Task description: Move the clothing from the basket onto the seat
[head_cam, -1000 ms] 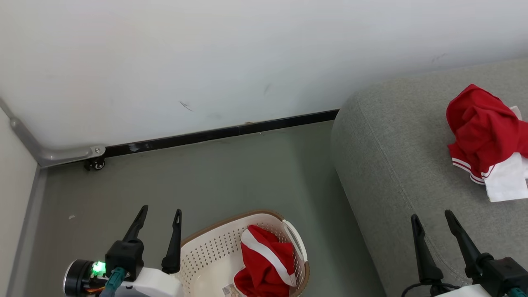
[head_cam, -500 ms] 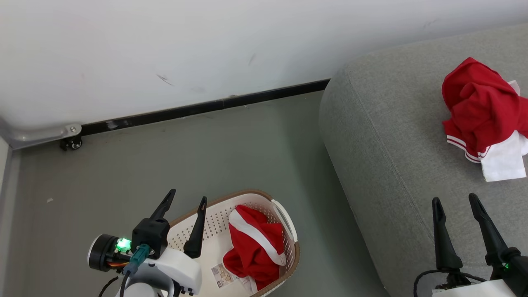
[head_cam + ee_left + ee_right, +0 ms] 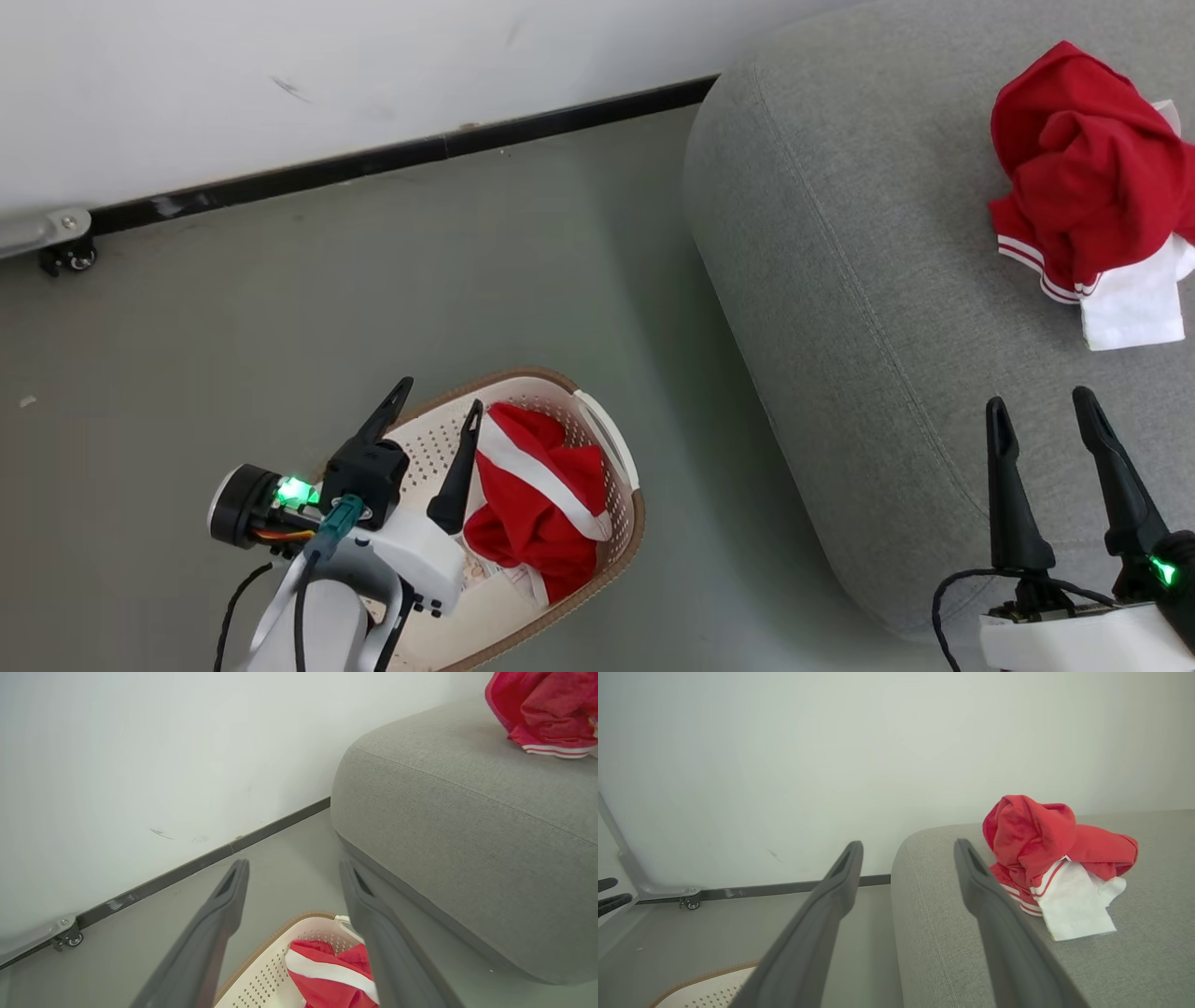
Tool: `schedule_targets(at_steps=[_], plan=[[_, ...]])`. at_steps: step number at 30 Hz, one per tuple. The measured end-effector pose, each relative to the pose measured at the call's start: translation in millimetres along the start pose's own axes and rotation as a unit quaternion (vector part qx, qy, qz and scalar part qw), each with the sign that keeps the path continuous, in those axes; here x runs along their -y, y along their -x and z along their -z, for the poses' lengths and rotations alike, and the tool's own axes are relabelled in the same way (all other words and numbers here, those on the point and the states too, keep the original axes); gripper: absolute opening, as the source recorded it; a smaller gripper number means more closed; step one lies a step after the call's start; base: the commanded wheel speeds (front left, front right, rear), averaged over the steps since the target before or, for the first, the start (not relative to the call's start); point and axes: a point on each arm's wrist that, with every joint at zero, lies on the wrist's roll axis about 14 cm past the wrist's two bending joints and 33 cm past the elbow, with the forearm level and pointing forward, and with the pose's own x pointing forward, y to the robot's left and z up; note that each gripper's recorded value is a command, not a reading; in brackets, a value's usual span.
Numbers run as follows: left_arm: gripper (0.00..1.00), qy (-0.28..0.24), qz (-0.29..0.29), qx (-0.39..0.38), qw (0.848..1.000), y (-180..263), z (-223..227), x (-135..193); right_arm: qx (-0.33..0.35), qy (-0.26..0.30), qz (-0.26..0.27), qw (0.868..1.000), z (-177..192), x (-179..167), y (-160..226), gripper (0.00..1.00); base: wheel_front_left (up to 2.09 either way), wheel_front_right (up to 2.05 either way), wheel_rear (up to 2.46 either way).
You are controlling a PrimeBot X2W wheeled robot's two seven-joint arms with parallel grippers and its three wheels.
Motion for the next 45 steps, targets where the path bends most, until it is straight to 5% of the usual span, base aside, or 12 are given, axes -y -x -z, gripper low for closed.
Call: schedule_targets(at_steps=[15,45], plan=[[1.00,-0.018,0.058,-0.056,0.997,-40,51,17,-0.007,0.005,0.017,1.000,10,8,-29,1.00,0.00,0.00,0.00],[1.00,0.029,0.110,-0.211,0.971,-74,171,49,-0.036,0.010,0.025,0.999,45,12,-76,1.00,0.00,0.00,0.00]])
